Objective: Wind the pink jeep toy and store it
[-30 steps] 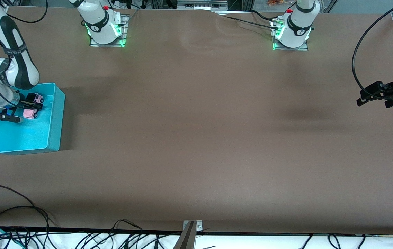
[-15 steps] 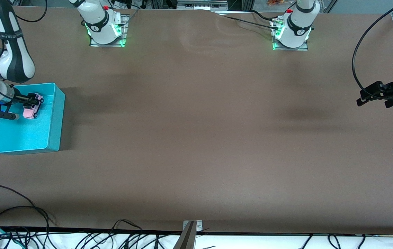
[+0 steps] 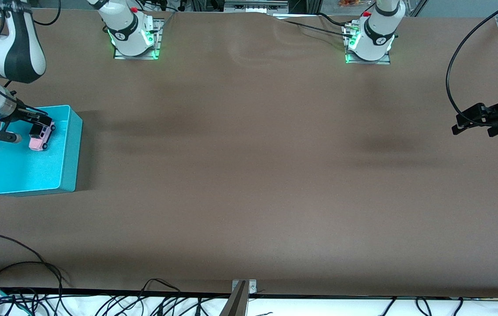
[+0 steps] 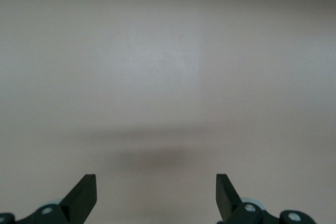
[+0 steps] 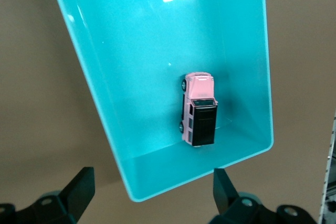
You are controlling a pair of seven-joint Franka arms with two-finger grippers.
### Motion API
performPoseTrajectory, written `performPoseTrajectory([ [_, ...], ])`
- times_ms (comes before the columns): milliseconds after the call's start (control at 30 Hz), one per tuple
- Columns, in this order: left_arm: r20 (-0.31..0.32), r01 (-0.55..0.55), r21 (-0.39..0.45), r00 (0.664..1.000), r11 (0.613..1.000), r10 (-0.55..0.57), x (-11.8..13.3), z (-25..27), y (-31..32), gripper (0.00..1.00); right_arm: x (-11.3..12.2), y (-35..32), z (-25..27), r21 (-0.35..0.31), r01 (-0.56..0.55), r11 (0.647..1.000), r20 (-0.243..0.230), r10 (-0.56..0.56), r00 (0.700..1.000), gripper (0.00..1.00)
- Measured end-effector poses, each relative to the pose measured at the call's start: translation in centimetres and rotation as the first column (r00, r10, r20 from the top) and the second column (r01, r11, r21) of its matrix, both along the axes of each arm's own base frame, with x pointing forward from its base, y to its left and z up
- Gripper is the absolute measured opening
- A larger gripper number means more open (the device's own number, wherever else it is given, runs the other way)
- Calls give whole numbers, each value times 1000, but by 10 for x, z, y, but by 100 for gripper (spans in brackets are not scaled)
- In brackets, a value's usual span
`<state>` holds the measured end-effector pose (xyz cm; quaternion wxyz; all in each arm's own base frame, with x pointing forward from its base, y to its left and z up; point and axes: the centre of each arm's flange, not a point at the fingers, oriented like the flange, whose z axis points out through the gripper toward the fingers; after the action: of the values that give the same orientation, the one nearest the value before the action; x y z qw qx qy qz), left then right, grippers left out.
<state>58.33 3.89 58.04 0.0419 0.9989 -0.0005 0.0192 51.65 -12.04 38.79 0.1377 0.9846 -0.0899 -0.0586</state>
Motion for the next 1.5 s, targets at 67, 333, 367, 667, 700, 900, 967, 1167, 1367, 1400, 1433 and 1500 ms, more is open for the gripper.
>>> performPoseTrajectory([
  [67,0,0,0,1000,1000,0,0,0,0,100,1,12,13,22,30,999,37,-31,999,100],
  [333,0,0,0,1000,1000,0,0,0,0,100,7,43,80,164,119,979,65,-131,989,100],
  [367,0,0,0,1000,1000,0,0,0,0,100,9,46,89,178,123,976,68,-137,988,100],
  [667,0,0,0,1000,1000,0,0,0,0,100,24,94,178,308,115,944,148,-167,975,100],
  [700,0,0,0,1000,1000,0,0,0,0,100,25,100,184,310,109,944,156,-163,974,100],
  [900,0,0,0,1000,1000,0,0,0,0,100,26,137,203,311,45,949,174,-103,979,100],
  [967,0,0,0,1000,1000,0,0,0,0,100,26,146,203,309,12,951,173,-69,982,100],
  [1167,0,0,0,1000,1000,0,0,0,0,100,26,155,201,307,-45,951,171,-9,985,100],
  [1367,0,0,0,1000,1000,0,0,0,0,100,27,154,200,306,-93,947,172,41,984,100],
  [1400,0,0,0,1000,1000,0,0,0,0,100,27,154,200,305,-107,946,172,56,984,100],
  [1433,0,0,0,1000,1000,0,0,0,0,100,27,154,200,305,-121,945,172,70,983,100],
  [1500,0,0,0,1000,1000,0,0,0,0,100,27,154,199,304,-146,941,172,96,980,100],
])
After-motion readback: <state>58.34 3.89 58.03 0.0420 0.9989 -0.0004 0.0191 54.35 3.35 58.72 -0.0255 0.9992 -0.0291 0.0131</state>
